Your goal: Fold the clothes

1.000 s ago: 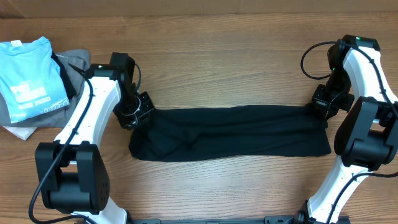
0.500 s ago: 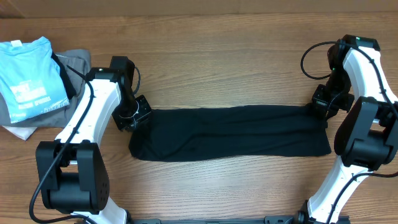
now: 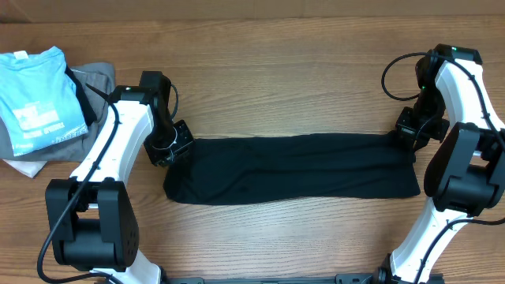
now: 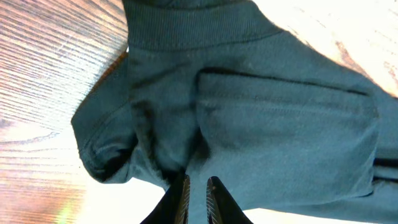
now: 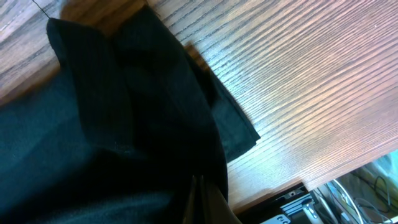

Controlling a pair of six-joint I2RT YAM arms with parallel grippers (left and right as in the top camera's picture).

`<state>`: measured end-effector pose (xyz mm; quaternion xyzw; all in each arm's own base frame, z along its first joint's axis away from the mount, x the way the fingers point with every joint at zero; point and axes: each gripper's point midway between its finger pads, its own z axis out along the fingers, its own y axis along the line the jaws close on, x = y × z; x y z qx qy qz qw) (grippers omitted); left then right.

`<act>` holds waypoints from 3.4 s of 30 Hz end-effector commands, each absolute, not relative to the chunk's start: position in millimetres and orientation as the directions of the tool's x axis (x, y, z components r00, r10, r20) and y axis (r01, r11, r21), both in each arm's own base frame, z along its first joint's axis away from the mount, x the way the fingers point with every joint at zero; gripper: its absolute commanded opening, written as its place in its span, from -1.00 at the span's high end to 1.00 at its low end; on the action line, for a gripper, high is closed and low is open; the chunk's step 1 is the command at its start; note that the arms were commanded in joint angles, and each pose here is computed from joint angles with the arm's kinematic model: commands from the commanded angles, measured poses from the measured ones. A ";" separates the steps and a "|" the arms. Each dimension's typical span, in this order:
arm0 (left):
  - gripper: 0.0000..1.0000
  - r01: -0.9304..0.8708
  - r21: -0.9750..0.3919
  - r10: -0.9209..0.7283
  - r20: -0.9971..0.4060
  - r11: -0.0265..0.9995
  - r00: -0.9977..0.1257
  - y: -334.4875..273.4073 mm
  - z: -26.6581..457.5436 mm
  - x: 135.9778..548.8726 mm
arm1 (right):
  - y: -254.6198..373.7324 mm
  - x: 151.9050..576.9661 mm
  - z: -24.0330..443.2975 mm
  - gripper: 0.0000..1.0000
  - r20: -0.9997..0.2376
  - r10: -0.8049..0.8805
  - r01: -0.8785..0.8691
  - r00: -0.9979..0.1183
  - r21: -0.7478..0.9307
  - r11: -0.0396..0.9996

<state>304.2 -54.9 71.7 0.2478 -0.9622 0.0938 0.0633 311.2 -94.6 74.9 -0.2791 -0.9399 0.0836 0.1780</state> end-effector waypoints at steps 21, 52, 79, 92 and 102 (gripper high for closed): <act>0.83 -0.411 -0.124 -0.395 0.133 0.903 -0.909 -45.7 84.5 300.8 | -111.2 291.2 92.9 0.92 0.255 0.654 0.552 -0.712 -0.371 0.746; 0.58 -0.413 -0.119 -0.395 0.145 0.903 -0.907 -45.8 84.8 297.7 | -129.3 279.7 23.1 0.73 0.277 0.683 0.644 -0.676 -0.229 0.730; 0.43 -0.387 -0.122 -0.371 0.133 0.914 -0.919 -45.2 84.5 299.5 | -128.0 273.2 21.7 -0.71 0.178 0.515 0.542 -0.839 0.170 0.823; 0.43 -0.386 -0.124 -0.371 0.130 0.914 -0.920 -45.2 84.5 300.3 | -82.0 275.2 -0.8 0.30 0.195 0.436 0.475 -0.878 0.262 0.840; 0.46 -0.389 -0.156 -0.381 0.080 0.908 -0.921 -43.5 87.9 315.8 | -106.7 315.2 25.7 0.92 0.080 0.501 0.506 -0.862 0.224 0.833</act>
